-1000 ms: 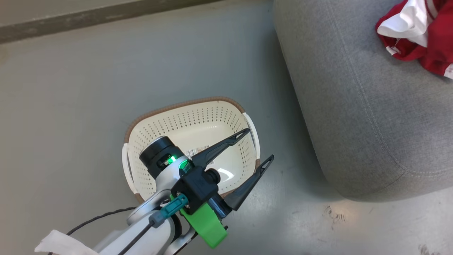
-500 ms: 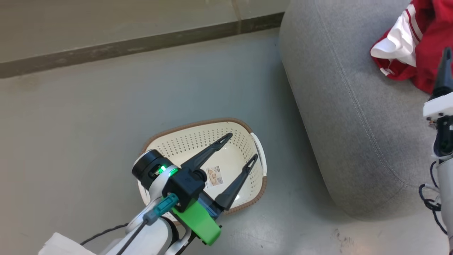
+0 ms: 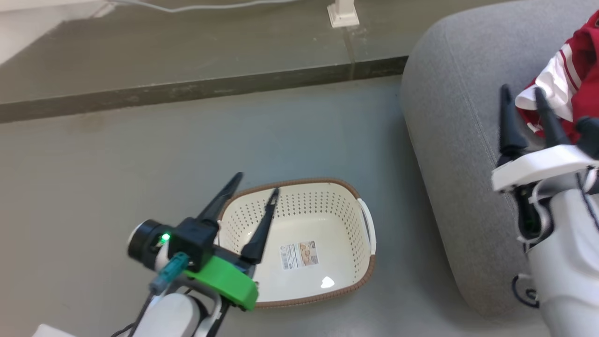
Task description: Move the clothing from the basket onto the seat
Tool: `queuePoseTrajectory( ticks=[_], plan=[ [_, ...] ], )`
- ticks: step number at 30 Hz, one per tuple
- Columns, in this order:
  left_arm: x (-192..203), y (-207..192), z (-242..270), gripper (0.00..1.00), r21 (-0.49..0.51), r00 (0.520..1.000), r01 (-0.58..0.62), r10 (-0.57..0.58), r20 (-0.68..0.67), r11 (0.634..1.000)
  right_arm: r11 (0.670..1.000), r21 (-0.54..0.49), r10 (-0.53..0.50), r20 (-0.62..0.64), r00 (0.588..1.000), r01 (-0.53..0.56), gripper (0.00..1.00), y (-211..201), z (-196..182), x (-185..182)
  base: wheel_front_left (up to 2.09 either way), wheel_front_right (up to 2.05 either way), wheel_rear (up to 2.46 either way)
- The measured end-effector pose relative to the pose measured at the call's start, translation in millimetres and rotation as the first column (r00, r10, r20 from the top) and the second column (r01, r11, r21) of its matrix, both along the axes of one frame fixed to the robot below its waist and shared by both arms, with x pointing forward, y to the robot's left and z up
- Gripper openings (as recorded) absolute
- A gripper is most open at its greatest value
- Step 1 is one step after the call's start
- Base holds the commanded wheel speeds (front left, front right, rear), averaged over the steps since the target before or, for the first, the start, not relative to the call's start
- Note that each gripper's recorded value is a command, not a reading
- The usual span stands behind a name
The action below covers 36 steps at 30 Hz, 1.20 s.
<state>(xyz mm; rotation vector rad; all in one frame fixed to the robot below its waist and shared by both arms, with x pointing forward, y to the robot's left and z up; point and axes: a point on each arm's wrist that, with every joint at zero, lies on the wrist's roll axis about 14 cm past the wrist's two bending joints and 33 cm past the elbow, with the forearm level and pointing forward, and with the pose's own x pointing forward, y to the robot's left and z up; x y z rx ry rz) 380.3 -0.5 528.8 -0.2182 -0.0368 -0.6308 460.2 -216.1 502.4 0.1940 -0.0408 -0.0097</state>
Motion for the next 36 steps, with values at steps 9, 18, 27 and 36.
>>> queuePoseTrajectory(
  ticks=[9,18,27,36],
  plan=[
    [1,56,2,1.0,0.018,0.981,-0.194,0.194,0.01,0.981,0.992,-0.017,0.125,0.007,0.992,-0.125,1.0,50,0,-25,0.0,0.0,0.0],
    [-5,92,-6,1.0,0.028,0.952,-0.305,0.306,-0.021,0.952,0.978,-0.054,0.201,-0.017,0.979,-0.202,1.0,78,-9,-50,0.0,0.0,0.0],
    [-16,108,-17,1.0,0.042,0.933,-0.353,0.355,-0.056,0.935,0.975,-0.067,0.211,-0.023,0.977,-0.212,1.0,85,-12,-70,0.0,0.0,0.0],
    [-18,116,-19,1.0,0.037,0.92,-0.384,0.386,-0.066,0.922,0.982,-0.072,0.177,-0.01,0.984,-0.177,1.0,81,-8,-78,0.0,0.0,0.0]
  ],
)
